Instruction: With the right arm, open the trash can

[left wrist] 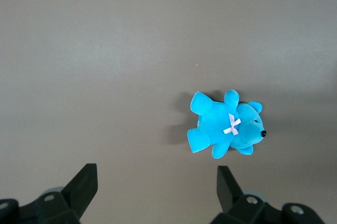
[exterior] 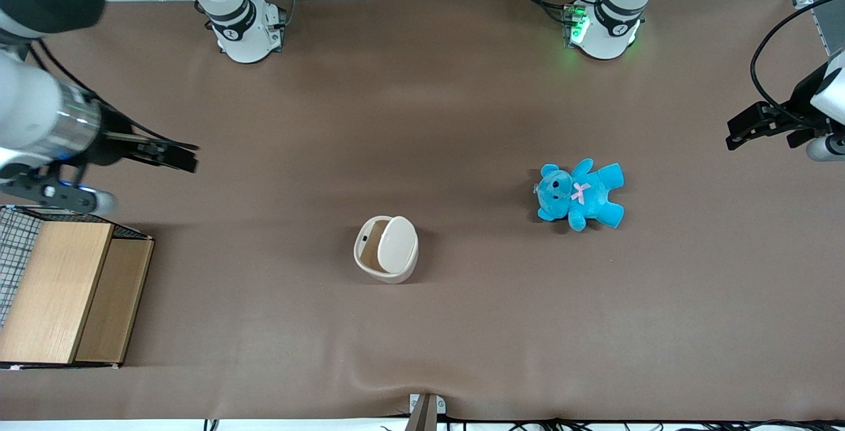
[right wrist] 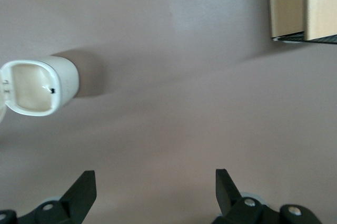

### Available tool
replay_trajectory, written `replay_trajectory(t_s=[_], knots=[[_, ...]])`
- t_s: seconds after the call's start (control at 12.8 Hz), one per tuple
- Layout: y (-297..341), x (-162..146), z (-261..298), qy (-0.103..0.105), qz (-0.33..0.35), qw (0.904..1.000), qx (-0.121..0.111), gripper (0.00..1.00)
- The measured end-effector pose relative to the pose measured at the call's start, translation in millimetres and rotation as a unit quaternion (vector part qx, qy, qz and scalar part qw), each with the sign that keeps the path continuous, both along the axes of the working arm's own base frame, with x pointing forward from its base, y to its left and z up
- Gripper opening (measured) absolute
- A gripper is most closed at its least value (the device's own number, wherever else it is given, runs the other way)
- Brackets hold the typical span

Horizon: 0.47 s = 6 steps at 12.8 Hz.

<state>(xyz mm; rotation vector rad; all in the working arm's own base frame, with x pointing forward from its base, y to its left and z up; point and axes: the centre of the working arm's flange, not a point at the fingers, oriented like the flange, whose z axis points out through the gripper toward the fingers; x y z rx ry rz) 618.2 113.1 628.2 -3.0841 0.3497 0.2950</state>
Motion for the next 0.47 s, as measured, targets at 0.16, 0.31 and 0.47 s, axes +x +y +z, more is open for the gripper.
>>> replay_trajectory(t_s=[0.16,0.31,0.47], knots=[[-22,-6,10,0.003,0.026,0.9997,-0.003,1.0],[-43,-13,17,0.004,0.038,0.9992,-0.007,1.0],[-63,-24,20,-0.003,0.043,0.999,-0.011,1.0]])
